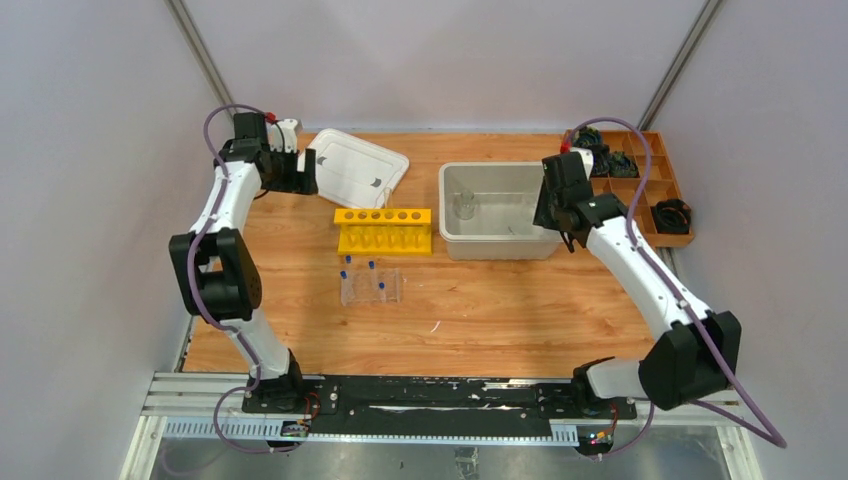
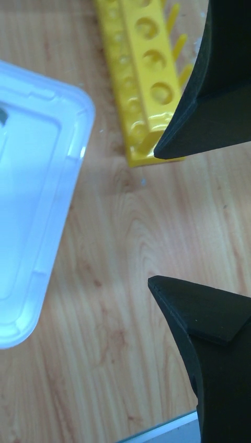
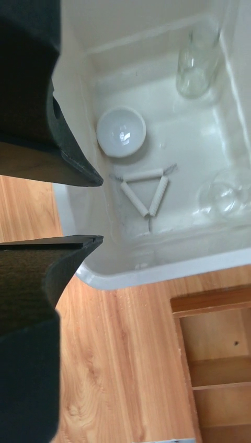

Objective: Organize the chemistry lab equipment

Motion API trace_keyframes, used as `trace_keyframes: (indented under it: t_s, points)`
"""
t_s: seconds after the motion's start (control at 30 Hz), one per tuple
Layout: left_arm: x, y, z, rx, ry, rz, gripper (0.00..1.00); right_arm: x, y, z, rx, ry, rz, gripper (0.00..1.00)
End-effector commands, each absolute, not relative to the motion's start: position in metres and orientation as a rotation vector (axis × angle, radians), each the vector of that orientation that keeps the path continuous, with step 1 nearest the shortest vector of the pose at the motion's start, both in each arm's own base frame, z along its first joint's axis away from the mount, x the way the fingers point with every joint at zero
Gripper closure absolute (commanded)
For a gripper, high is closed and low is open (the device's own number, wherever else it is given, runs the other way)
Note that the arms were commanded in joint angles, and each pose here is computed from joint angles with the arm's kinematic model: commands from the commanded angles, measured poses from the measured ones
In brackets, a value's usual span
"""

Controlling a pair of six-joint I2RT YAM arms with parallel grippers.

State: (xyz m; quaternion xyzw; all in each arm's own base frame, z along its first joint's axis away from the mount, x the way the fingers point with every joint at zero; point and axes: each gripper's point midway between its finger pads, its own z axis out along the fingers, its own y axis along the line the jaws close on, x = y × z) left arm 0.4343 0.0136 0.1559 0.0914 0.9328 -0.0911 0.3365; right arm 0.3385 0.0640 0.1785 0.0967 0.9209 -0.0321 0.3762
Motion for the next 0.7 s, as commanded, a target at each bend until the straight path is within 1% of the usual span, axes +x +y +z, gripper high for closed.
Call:
trace_keyframes:
  t_s: [0.0, 0.1, 0.3, 0.43, 0.67]
  points:
    - [0.482, 0.037, 0.16, 0.059, 2.34, -0.097, 0.14, 0.332, 0.082, 0.239, 0.18, 2.194, -0.019, 0.58]
    - [0.498, 0.046, 0.148, -0.046, 2.326, -0.058, 0.17, 0.328, 0.101, 0.255, 0.109, 2.144, 0.033, 0.58]
    - [0.514, 0.056, 0.116, -0.084, 2.356, 0.044, 0.23, 0.319, 0.135, 0.265, -0.027, 2.119, 0.112, 0.58]
    - [0.523, 0.055, 0.098, -0.192, 2.351, 0.014, 0.3, 0.316, 0.15, 0.269, -0.08, 2.106, 0.142, 0.58]
    - [0.54, 0.047, 0.072, -0.383, 2.34, -0.083, 0.35, 0.31, 0.164, 0.264, -0.131, 2.117, 0.161, 0.59]
